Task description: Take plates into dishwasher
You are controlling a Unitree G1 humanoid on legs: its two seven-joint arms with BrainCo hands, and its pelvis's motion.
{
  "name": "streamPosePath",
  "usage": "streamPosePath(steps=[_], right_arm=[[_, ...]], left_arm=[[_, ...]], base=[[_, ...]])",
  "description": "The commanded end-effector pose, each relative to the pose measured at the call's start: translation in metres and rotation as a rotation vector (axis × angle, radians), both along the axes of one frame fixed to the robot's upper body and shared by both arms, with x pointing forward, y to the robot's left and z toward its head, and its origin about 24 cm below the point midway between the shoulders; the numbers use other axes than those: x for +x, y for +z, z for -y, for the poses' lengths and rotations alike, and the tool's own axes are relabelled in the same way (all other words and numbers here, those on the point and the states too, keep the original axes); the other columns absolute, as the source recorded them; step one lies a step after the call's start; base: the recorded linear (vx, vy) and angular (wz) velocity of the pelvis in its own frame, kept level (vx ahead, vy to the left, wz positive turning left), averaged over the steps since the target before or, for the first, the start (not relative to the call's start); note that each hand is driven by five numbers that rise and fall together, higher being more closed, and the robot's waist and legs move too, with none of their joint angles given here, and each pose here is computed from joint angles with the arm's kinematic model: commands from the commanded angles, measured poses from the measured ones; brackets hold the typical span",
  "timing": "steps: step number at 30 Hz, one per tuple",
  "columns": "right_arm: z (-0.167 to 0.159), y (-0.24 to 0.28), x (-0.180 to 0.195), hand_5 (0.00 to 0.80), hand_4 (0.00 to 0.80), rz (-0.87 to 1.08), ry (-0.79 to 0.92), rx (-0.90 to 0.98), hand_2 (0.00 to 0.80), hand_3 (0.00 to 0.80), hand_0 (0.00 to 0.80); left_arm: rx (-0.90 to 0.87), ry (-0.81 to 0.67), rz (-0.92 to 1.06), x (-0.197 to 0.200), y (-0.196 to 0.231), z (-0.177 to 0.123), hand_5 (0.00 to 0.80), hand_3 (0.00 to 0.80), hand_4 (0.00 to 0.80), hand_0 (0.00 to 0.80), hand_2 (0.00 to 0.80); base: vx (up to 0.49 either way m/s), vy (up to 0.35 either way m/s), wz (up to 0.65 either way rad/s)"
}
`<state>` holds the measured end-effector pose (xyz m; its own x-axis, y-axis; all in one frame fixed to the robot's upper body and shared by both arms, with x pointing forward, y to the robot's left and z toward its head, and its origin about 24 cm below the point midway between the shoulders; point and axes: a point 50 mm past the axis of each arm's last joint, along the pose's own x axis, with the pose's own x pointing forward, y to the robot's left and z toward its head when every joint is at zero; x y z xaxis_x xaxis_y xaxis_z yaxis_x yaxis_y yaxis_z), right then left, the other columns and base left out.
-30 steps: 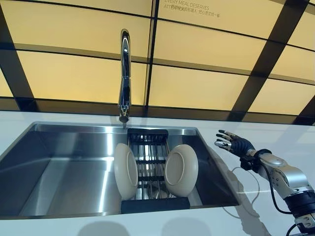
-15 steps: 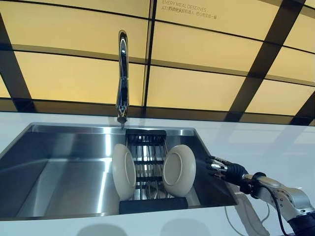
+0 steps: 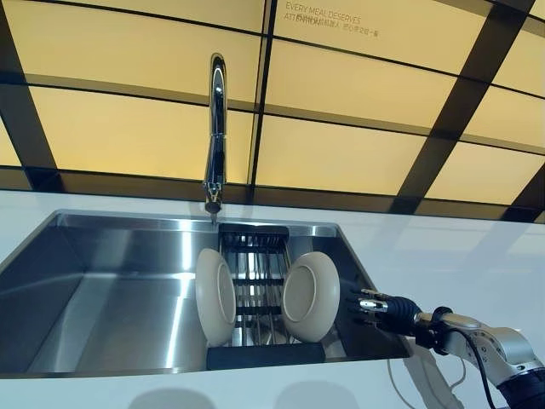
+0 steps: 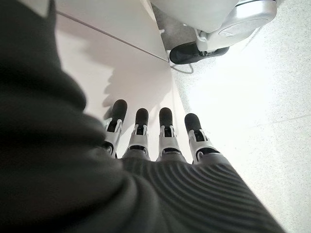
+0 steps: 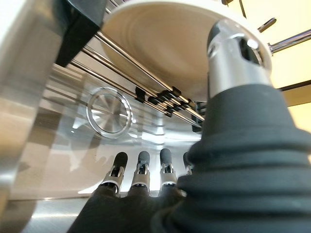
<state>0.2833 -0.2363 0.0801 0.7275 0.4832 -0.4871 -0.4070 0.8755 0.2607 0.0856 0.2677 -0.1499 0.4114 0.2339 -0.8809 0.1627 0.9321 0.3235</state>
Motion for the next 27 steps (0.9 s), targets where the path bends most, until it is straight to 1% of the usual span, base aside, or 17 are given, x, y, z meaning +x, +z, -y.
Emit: streamPosePath(steps=[1,12,27], right_arm=[[-0.01,0.01,0.0,0.0,0.0,0.041,0.06,-0.032,0.0,0.0,0.0],[-0.016,0.018,0.004,0.0,0.0,0.085,0.047,-0.033,0.0,0.0,0.0],[-0.028,0.031,0.012,0.0,0.0,0.129,-0.031,0.032,0.0,0.0,0.0]], left_arm=[[0.024,-0.065,0.046,0.019,0.006,-0.005,0.0,0.0,0.0,0.0,0.0],[0.016,-0.063,0.058,0.021,0.007,-0.005,0.0,0.0,0.0,0.0,0.0],[0.008,-0.072,0.055,0.022,0.005,0.001,0.0,0.0,0.0,0.0,0.0]], base=[[0.0,0.0,0.0],[0.0,0.0,0.0],[0.0,0.0,0.0]])
